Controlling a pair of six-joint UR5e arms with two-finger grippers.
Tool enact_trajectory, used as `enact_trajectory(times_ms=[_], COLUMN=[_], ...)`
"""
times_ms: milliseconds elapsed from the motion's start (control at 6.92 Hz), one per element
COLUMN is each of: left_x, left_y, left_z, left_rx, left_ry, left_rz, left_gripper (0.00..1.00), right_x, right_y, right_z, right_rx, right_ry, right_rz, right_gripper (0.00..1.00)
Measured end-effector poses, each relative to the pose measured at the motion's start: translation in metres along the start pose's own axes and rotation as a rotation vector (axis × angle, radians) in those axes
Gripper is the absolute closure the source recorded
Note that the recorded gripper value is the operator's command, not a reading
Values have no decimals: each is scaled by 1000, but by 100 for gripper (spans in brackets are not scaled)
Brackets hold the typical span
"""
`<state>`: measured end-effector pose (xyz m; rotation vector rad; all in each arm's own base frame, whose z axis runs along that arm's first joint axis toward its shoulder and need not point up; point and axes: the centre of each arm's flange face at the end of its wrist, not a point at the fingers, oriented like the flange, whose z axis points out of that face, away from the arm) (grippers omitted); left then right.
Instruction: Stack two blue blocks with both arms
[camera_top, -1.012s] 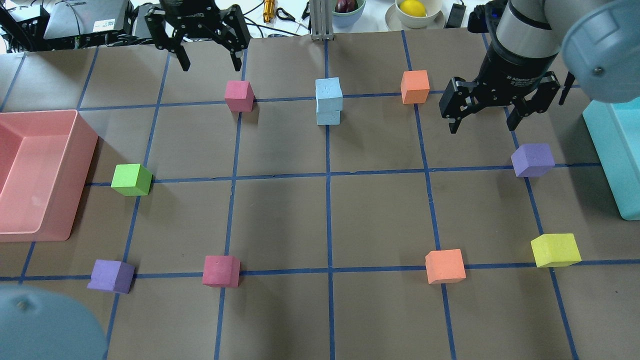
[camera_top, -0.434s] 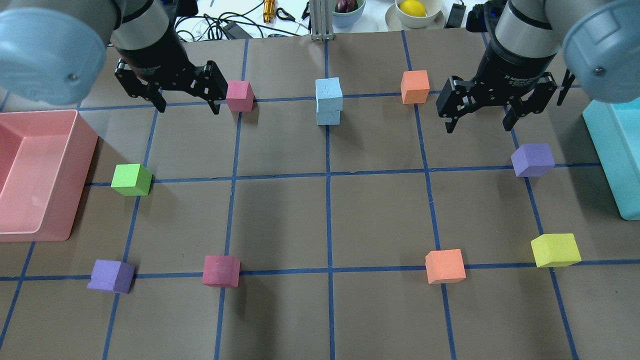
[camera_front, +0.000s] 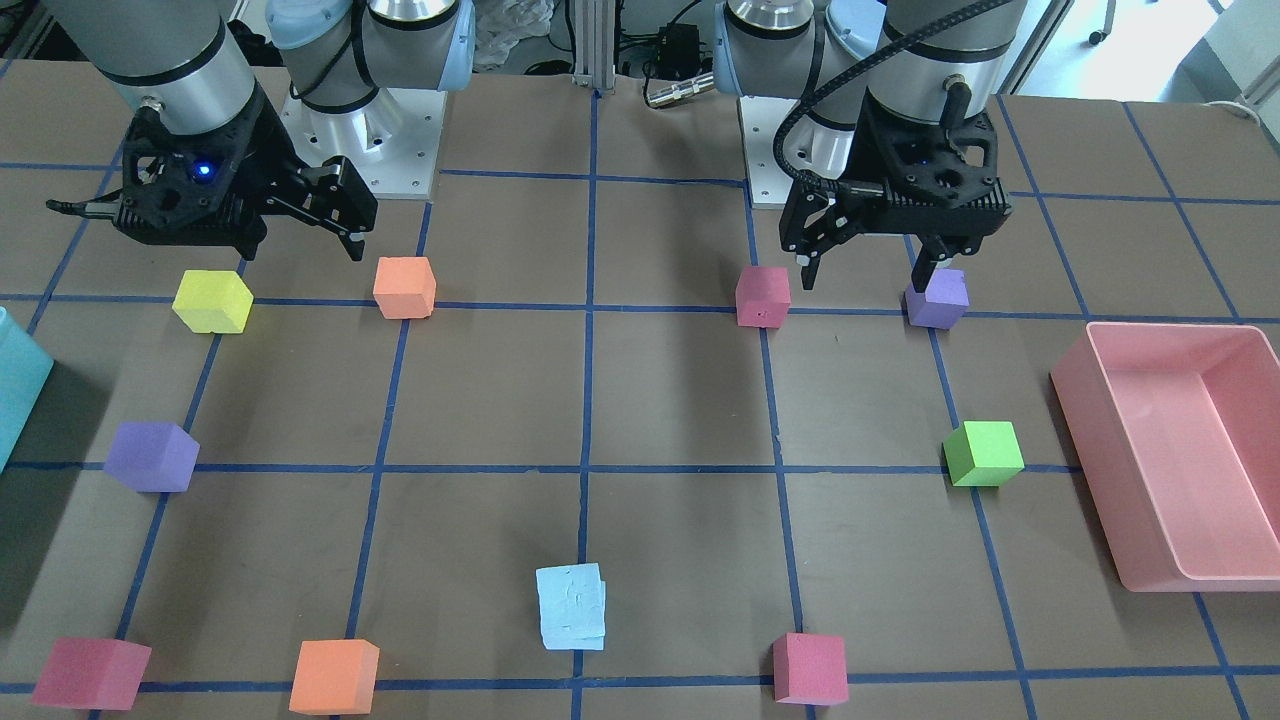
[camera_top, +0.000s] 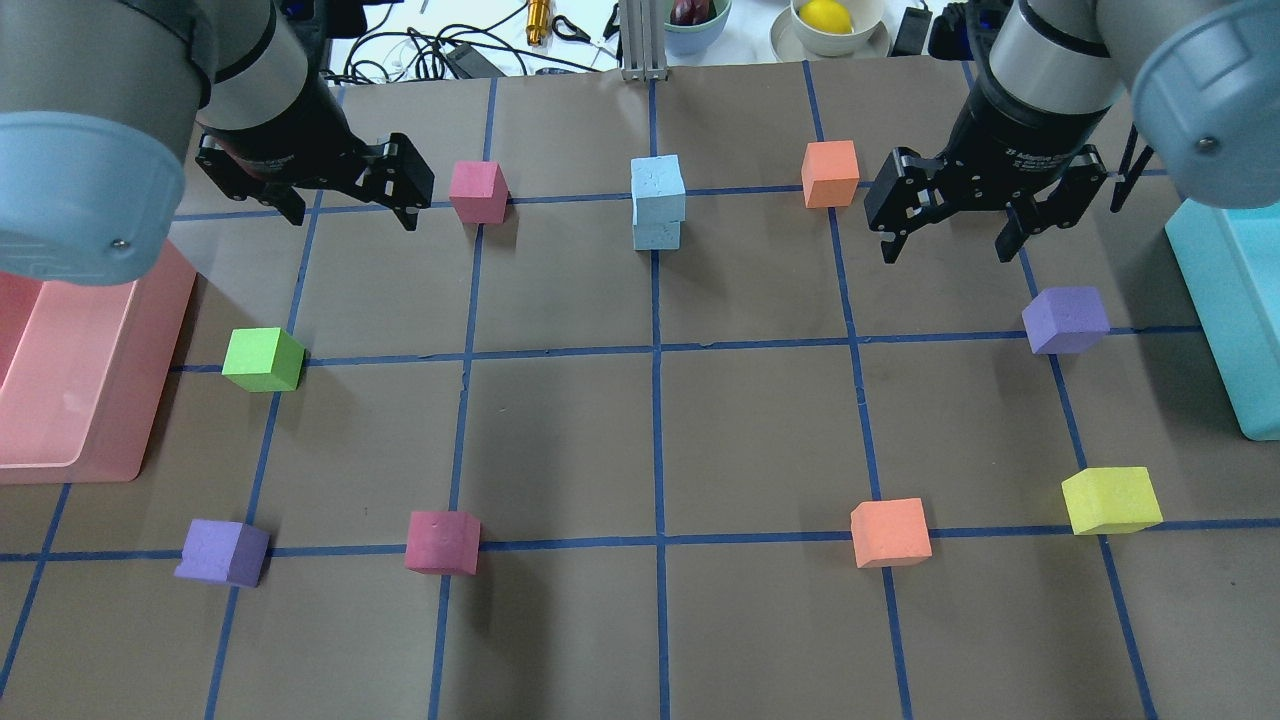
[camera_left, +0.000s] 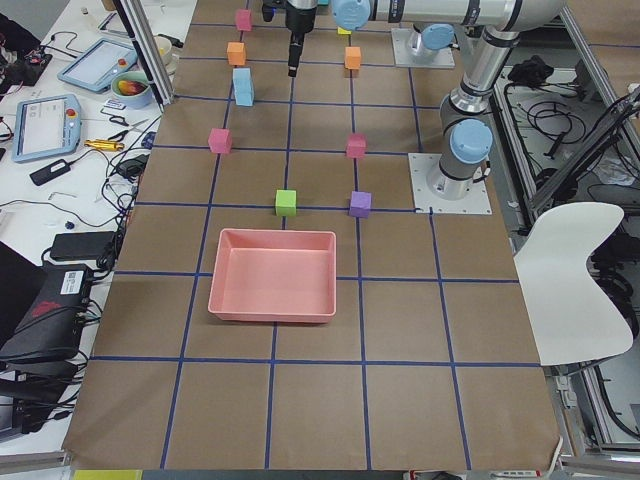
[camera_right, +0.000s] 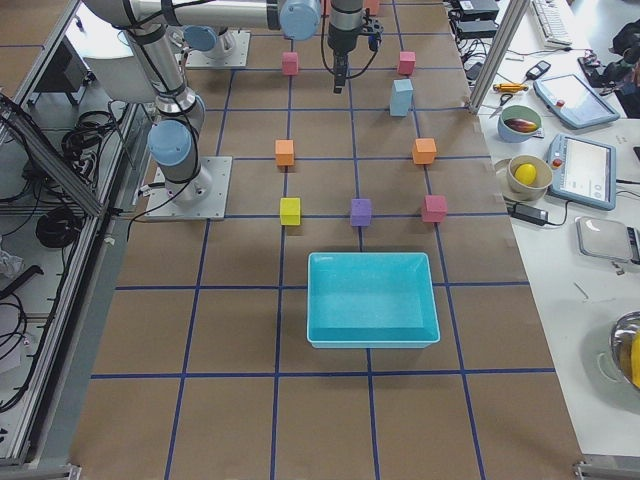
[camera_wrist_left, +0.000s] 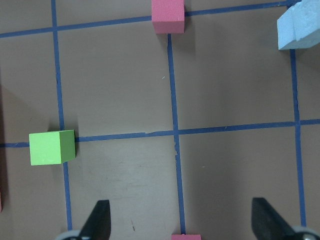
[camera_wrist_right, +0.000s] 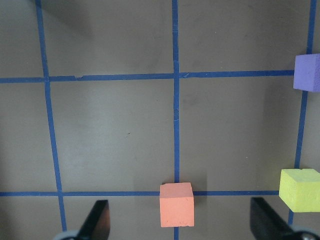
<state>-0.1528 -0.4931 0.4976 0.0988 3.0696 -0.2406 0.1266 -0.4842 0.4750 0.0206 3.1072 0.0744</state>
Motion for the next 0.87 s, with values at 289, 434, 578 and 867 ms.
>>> enact_trajectory(times_ms=[289,434,578,867], left_x=[-11,-23,-29,-30], left_y=[-6,-9,-8,-8], left_z=[-12,-18,-22,-23], left_rx=[-30,-41,-46,-53], left_ry=[40,53,57,58], left_rz=[-14,-20,-25,-31], left_gripper=[0,0,0,0], right_x=[0,0,0,0], right_y=[1,1,1,1], right_z=[-1,-1,-1,-1], right_rx=[1,2,2,1], right_ry=[1,1,2,2], right_rz=[3,5,6,7], right_gripper=[0,0,0,0])
